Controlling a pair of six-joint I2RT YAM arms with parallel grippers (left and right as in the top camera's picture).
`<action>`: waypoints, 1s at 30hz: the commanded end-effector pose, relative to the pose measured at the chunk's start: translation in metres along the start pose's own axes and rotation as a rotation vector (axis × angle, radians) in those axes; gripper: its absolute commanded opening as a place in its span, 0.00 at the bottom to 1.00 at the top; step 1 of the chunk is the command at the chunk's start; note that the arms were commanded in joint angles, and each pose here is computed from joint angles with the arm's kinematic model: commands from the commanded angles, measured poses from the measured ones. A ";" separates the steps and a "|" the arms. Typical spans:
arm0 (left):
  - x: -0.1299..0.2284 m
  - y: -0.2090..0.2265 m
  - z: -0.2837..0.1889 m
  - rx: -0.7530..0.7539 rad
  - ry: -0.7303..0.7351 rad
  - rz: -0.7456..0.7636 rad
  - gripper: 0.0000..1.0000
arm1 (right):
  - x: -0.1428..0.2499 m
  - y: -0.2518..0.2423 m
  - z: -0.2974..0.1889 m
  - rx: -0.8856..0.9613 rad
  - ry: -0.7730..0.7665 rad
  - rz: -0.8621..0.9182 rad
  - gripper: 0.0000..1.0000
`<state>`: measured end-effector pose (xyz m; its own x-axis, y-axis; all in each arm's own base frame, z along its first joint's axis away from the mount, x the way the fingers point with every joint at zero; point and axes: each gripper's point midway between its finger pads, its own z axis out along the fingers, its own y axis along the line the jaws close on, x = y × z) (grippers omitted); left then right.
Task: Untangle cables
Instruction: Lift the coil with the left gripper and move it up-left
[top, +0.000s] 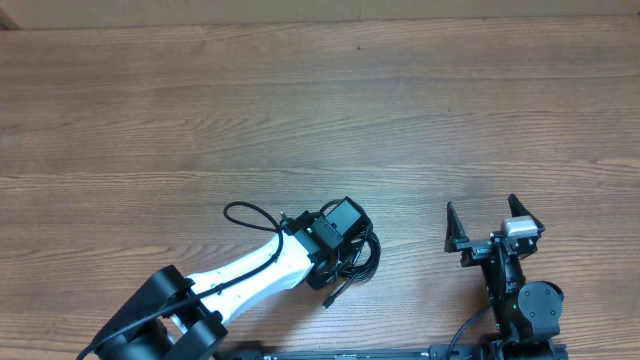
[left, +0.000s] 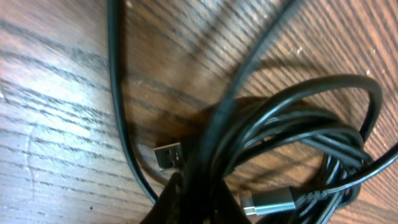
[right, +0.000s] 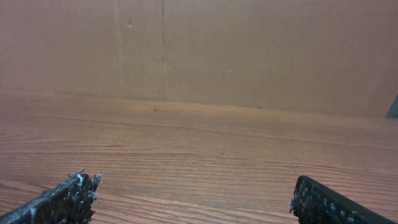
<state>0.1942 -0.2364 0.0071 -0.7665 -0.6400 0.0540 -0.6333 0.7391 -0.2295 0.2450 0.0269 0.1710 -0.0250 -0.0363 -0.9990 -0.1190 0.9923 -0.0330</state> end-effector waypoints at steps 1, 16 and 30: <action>-0.016 0.004 -0.004 -0.004 -0.008 0.090 0.05 | 0.001 0.001 0.000 0.001 -0.006 0.010 1.00; -0.146 -0.037 -0.120 0.393 -0.143 0.397 0.05 | 0.001 0.001 0.000 0.001 -0.006 0.010 1.00; -0.143 -0.036 -0.119 0.375 -0.177 0.631 0.04 | 0.001 0.001 0.000 0.001 -0.006 0.010 1.00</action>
<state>0.3131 -0.1408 0.1123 -0.9222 -0.2548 -0.2910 -0.0860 0.8685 -0.4881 0.2450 0.0268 0.1709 -0.0254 -0.0363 -0.9990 -0.1187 0.9924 -0.0330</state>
